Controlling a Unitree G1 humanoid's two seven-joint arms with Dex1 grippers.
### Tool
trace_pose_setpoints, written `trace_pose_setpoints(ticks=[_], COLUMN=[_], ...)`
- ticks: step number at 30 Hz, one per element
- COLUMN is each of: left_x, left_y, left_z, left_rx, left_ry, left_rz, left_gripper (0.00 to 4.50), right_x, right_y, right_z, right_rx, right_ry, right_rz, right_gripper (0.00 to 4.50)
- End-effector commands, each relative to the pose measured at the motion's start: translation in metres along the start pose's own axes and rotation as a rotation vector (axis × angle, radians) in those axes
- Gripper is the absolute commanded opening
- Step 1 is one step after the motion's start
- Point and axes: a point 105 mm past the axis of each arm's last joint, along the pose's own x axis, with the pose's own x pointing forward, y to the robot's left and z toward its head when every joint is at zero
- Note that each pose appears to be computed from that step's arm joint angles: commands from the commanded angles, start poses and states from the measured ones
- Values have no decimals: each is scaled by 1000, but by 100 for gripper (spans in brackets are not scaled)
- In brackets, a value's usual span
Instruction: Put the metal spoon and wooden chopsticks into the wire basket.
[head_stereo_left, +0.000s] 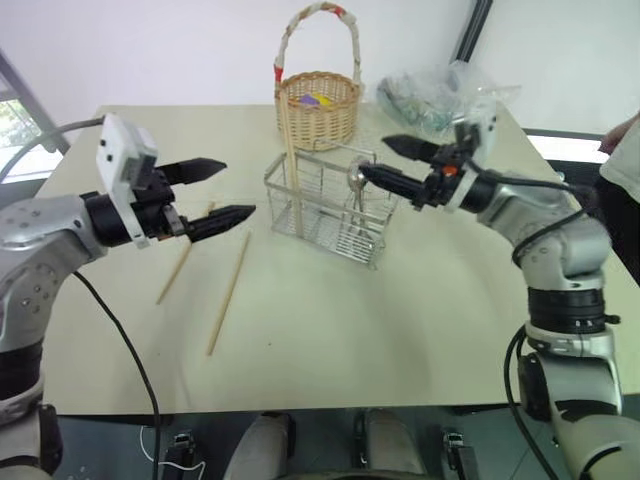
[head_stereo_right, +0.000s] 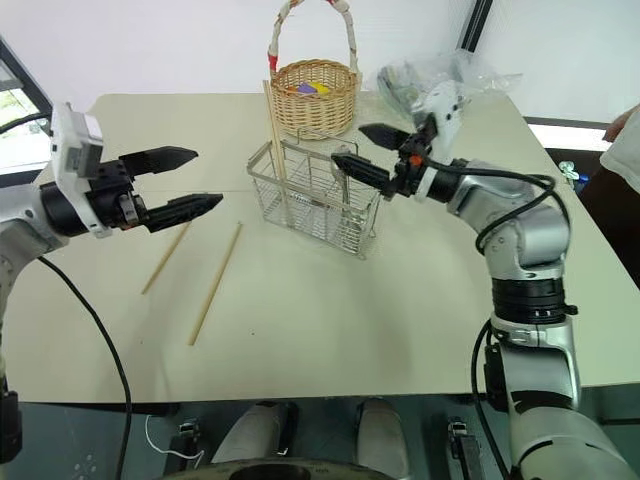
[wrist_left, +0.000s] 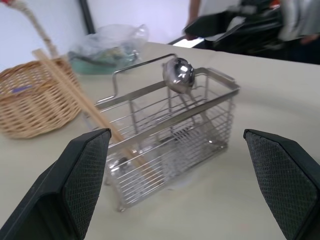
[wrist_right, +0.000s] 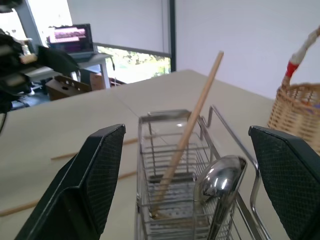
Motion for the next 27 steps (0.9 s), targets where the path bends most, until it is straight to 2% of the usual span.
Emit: trace_pose_setpoints(ticks=[1, 4, 9, 16, 22, 27], left_x=[-15, -20, -22, 1, 14, 25], left_y=[53, 89, 116, 118, 124, 117], left_z=[4, -17, -64, -105, -120, -133], left_rx=[-42, -95, -175, -280, -320, -327], left_ry=[-36, 65, 313, 533, 640, 723], left_rz=[261, 449, 619, 603, 584, 503], left_gripper=[450, 450, 450, 450, 450, 450], right_x=[-23, -45, -66, -75, -79, -80], right_y=[25, 45, 71, 95, 107, 113], right_z=[58, 63, 47, 13, 3, -1], right_rx=[-106, -146, -111, -49, 11, 29], right_ry=[-86, -18, 87, 178, 177, 178], right_rz=[127, 218, 296, 295, 277, 264], right_gripper=[408, 408, 408, 408, 408, 408])
